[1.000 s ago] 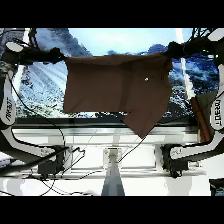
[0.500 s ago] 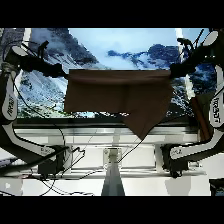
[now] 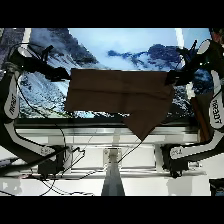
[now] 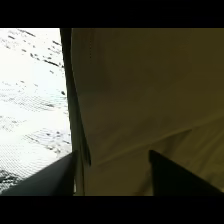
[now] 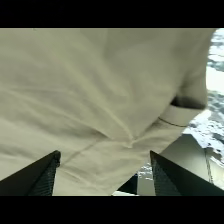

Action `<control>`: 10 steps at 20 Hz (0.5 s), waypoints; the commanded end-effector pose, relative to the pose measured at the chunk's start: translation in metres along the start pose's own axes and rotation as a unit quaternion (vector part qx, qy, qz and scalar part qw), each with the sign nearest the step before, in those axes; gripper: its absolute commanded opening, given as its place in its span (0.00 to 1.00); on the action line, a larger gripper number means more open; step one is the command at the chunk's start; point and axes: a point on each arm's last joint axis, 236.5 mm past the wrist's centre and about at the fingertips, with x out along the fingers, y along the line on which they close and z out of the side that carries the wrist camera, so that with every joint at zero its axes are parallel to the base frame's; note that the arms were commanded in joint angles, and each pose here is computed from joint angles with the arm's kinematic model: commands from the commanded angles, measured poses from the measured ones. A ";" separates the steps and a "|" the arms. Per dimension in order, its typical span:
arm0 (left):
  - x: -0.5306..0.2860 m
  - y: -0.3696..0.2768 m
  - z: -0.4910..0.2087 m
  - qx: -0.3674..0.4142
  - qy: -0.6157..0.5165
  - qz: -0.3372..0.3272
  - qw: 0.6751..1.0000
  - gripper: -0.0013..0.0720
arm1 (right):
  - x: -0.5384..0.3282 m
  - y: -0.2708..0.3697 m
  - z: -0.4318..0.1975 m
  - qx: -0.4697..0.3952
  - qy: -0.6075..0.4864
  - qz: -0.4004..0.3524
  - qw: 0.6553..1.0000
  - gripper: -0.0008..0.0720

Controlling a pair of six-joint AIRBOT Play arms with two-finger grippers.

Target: Fold the clothes and pants, and hang the long-sleeved shirts on hangers.

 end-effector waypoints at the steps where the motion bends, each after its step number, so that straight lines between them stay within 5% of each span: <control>1: -0.031 0.000 0.003 -0.022 -0.028 0.013 0.999 0.18 | -0.032 -0.012 -0.004 0.010 -0.039 -0.045 0.998 0.86; 2: -0.050 -0.002 0.001 -0.018 -0.040 0.016 0.999 0.04 | -0.048 -0.013 -0.009 0.014 -0.060 -0.049 0.997 0.86; 7: -0.165 0.005 -0.023 0.011 -0.123 0.138 0.983 0.04 | -0.082 -0.012 -0.081 0.062 -0.105 -0.053 0.991 0.86; 10: -0.157 -0.004 -0.066 0.019 -0.137 0.152 0.979 0.04 | -0.040 0.024 -0.133 0.085 -0.079 0.007 0.993 0.87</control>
